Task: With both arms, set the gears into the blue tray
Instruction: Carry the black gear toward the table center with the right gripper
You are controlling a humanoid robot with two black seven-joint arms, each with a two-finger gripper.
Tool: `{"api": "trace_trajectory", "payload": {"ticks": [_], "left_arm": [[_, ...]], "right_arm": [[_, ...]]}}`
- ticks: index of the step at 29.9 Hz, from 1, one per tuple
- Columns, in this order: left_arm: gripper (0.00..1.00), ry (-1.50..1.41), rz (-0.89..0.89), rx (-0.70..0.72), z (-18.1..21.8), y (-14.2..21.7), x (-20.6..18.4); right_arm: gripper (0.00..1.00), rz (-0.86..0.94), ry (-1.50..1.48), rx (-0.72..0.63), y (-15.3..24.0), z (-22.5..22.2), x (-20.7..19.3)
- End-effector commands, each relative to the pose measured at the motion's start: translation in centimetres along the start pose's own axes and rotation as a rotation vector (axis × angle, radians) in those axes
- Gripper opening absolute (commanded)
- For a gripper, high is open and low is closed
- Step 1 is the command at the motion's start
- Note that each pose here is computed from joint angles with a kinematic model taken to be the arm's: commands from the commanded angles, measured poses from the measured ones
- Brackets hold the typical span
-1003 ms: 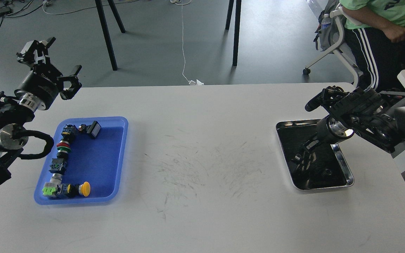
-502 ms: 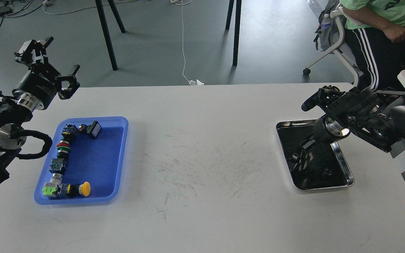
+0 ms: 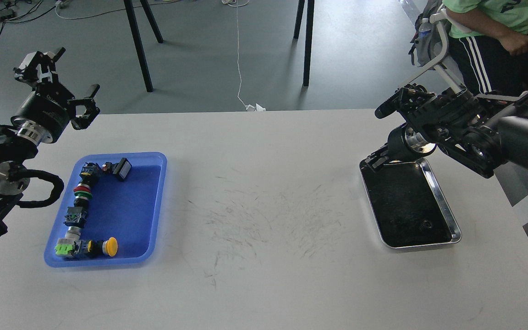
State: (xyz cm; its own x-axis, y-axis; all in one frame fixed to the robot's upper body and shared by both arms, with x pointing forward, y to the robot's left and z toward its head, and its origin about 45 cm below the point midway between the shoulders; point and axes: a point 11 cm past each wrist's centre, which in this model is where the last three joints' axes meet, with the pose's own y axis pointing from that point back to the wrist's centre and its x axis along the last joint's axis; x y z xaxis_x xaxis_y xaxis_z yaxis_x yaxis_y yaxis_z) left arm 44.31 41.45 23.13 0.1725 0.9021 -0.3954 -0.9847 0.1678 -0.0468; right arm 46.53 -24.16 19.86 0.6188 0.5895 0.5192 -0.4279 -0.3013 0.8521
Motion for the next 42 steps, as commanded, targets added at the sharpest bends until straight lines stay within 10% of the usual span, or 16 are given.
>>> {"api": "trace_trajectory", "payload": {"ticks": [1, 15, 42], "left_arm": [[0.99, -0.003, 0.004, -0.003, 0.3, 0.1, 0.2], [0.99, -0.015, 0.027, -0.004, 0.7, 0.8, 1.3], [0.99, -0.013, 0.031, -0.008, 0.9, 1.0, 1.5]], "right_arm": [[0.05, 0.157, 0.030, 0.062, -1.0, -2.6, 3.3], [0.01, 0.445, 0.032, 0.297, -4.7, -13.0, 7.2], [0.01, 0.501, -0.008, 0.488, -6.4, -19.6, 3.7]]}}
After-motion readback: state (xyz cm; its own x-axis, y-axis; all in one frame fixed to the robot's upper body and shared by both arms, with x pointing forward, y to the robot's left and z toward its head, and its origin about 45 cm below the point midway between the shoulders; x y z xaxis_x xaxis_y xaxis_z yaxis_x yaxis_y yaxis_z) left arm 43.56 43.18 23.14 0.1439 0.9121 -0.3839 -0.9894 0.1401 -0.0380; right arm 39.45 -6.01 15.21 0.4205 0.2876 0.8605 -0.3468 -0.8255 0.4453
